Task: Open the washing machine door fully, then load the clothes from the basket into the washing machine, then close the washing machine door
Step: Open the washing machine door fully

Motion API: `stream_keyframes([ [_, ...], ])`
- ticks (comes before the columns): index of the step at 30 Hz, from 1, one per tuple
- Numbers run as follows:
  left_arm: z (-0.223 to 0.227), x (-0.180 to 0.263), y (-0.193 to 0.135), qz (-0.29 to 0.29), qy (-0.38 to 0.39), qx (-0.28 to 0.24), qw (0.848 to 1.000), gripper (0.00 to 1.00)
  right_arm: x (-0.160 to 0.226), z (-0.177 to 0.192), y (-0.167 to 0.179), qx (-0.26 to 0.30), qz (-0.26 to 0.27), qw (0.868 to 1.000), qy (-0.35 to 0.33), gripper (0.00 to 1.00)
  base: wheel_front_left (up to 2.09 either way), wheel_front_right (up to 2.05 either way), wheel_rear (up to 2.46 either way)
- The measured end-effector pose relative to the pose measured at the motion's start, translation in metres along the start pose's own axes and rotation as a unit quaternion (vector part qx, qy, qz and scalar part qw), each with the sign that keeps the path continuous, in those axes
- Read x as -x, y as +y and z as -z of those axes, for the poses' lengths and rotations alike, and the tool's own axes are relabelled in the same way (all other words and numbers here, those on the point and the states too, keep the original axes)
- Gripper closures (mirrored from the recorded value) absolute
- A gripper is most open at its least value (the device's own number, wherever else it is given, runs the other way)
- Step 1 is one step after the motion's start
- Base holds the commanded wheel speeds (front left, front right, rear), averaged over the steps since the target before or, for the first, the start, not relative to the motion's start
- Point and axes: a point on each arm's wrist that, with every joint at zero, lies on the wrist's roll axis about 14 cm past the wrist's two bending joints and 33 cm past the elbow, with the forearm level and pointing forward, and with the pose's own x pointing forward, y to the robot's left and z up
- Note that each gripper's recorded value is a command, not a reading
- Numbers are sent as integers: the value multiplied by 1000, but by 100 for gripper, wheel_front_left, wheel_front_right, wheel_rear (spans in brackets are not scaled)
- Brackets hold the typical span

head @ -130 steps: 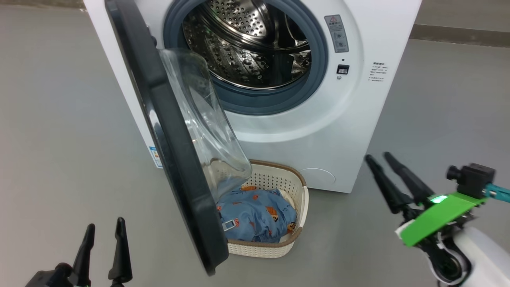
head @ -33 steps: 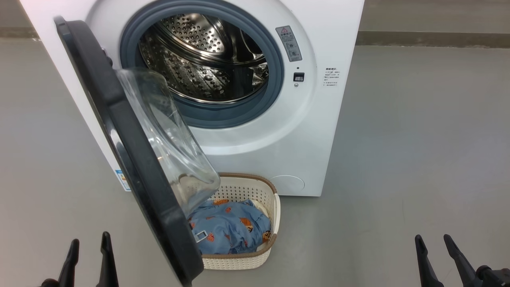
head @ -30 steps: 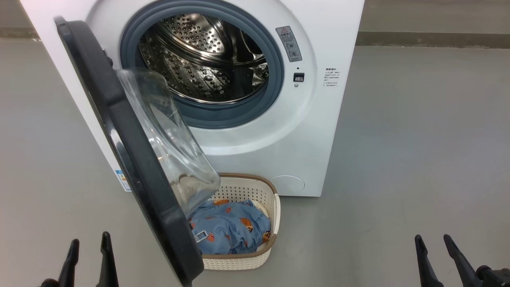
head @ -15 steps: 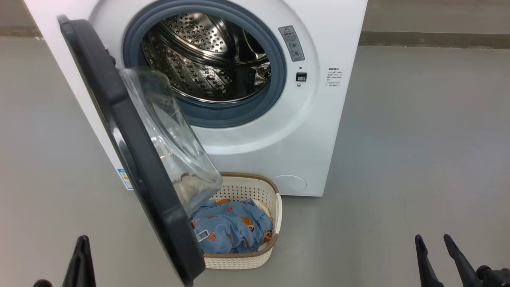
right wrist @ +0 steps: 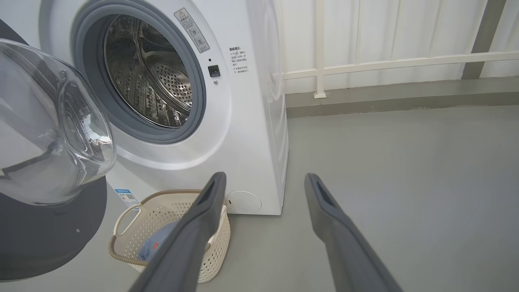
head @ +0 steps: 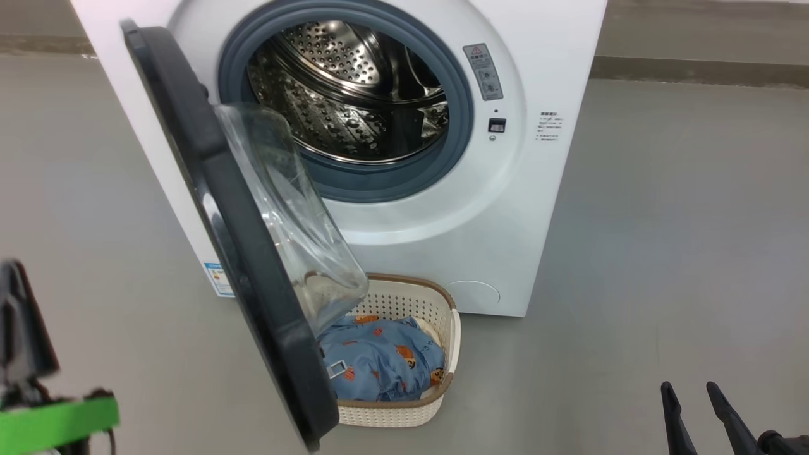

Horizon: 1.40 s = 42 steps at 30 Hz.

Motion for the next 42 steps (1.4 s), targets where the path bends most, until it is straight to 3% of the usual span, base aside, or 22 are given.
stream_keyframes([
  [6,-75,-31,-30,52,-98,-23,994,100,-4,-1,8,-6,-7,1000,-3,0,0,0,0],
  [11,-105,-33,-92,127,-115,13,985,100,-7,0,14,-12,-12,1000,-3,0,0,0,0],
  [16,-83,-15,-150,187,-51,85,977,100,-7,7,17,-13,-17,1000,8,0,0,0,0],
  [21,-42,9,-172,195,33,127,972,100,-9,12,20,-14,-21,1000,16,0,0,0,0],
  [31,30,40,-181,180,172,154,956,100,-15,21,29,-15,-36,999,30,0,0,0,0],
  [42,69,64,-195,185,247,154,939,100,-17,27,33,-15,-43,998,40,0,0,0,0],
])
